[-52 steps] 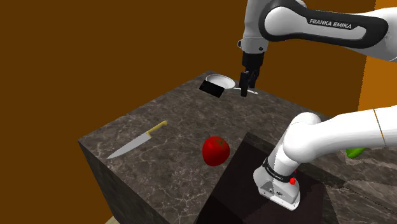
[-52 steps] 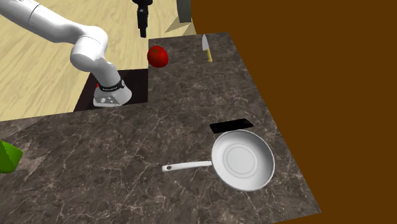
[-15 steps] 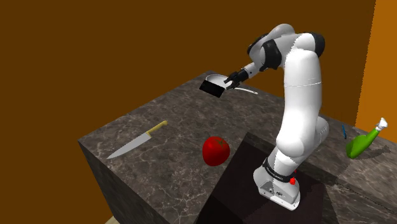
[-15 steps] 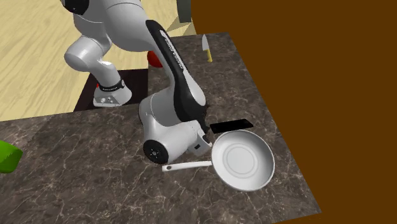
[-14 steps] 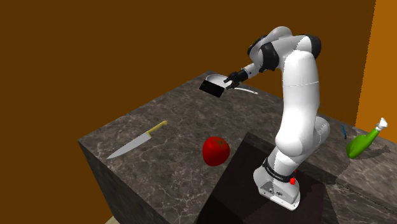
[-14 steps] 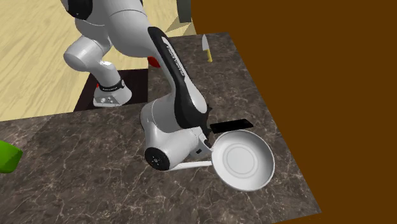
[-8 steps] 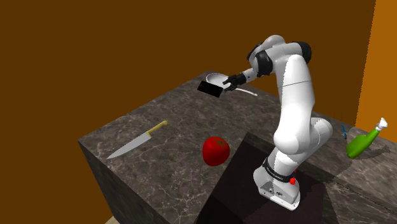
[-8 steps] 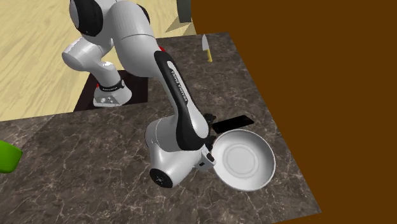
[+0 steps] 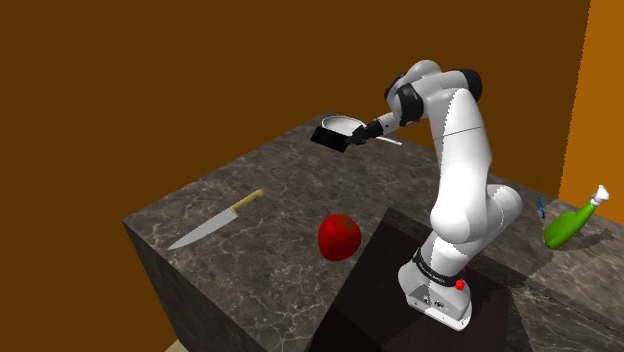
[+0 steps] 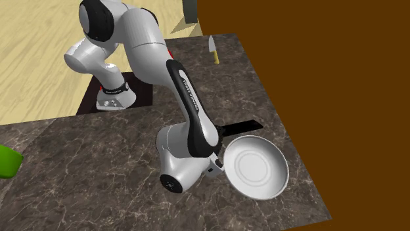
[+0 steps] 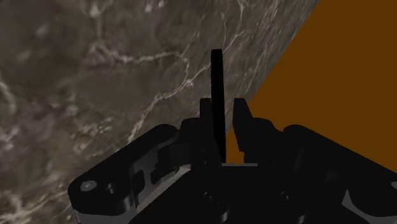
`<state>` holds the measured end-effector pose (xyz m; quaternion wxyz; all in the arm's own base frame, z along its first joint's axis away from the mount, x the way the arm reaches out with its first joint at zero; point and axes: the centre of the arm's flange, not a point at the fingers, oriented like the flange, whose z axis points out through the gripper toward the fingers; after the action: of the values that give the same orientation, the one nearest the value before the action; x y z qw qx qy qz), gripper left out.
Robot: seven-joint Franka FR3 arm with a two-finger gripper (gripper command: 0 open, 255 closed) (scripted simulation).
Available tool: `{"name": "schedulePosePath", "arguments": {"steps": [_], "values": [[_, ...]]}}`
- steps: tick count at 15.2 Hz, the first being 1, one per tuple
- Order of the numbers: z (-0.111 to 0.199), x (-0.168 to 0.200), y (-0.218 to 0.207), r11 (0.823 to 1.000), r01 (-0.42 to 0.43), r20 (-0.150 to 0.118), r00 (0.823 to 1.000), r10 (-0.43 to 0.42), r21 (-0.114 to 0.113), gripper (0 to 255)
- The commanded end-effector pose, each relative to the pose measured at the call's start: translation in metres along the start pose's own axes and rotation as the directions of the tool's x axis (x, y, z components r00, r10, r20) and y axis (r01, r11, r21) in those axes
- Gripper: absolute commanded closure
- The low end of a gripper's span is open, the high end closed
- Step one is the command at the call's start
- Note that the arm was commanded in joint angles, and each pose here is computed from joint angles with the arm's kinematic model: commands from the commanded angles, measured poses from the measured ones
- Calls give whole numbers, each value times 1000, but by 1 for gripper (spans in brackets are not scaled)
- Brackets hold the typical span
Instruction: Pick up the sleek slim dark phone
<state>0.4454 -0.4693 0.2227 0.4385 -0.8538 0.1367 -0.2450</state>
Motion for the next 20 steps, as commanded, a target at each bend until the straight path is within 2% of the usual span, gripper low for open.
{"name": "schedulePosePath", "arguments": {"steps": [1,6,7,20], "values": [[5,-1,1,1000,-2,2,1000,2,-3,255],[5,-2,1,1000,-2,2,1000,2,-3,255],[-3,-3,7,1000,-2,2,1000,2,-3,255],[-37,18,-49,1000,-2,2,1000,2,-3,255]]}}
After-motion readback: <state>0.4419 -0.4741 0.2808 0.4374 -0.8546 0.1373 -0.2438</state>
